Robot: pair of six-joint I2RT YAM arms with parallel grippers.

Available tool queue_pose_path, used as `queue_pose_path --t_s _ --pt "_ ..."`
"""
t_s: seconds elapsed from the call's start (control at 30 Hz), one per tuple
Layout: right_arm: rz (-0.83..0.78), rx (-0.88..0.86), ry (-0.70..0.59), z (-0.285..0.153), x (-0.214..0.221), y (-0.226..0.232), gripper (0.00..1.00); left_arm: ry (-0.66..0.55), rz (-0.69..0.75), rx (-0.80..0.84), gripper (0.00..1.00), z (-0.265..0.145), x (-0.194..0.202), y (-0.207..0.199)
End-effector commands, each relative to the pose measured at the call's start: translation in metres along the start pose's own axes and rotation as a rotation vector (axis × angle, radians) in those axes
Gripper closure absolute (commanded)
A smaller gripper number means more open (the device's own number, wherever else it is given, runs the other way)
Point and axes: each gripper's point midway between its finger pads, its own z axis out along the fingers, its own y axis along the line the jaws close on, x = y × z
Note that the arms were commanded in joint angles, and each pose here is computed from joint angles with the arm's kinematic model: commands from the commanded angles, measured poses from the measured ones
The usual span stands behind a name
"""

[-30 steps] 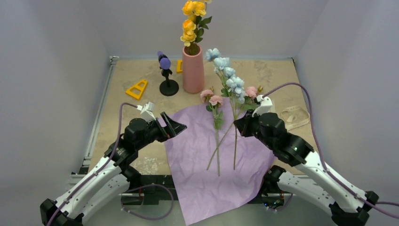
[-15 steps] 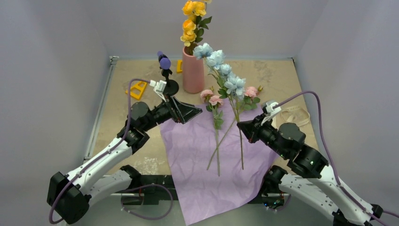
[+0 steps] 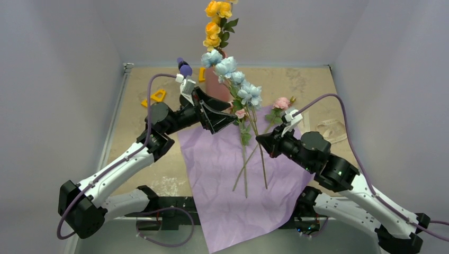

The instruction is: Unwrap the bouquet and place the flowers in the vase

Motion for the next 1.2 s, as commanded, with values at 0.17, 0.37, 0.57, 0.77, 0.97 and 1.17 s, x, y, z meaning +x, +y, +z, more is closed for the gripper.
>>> queue_pose_path --t_s 0.17,0.37,0.57,0.77,0.97,1.17 --pt "0.032 -0.131 -0.174 -0.009 -0.065 0.044 1.00 -0.015 0.010 0.012 0.05 0.017 -0.008 0.005" --pt "0.022 -0.152 -0.170 -0.008 -0.065 0.050 1.00 -0.057 0.015 0.007 0.07 0.021 -0.022 0.003" --pt "0.025 -0.159 -0.149 -0.003 -0.058 0.053 1.00 -0.099 0.011 0.063 0.10 0.026 -0.041 -0.014" --pt "0.030 -0.176 -0.142 -0.003 -0.057 0.059 1.00 -0.095 0.001 0.093 0.22 0.034 -0.048 -0.019" --pt "0.024 -0.201 -0.133 -0.003 -0.057 0.068 1.00 -0.083 0.000 0.099 0.38 0.037 -0.047 -0.018" --pt "0.017 -0.205 -0.125 -0.004 -0.055 0.070 1.00 -0.068 0.003 0.118 0.73 0.040 -0.047 -0.021"
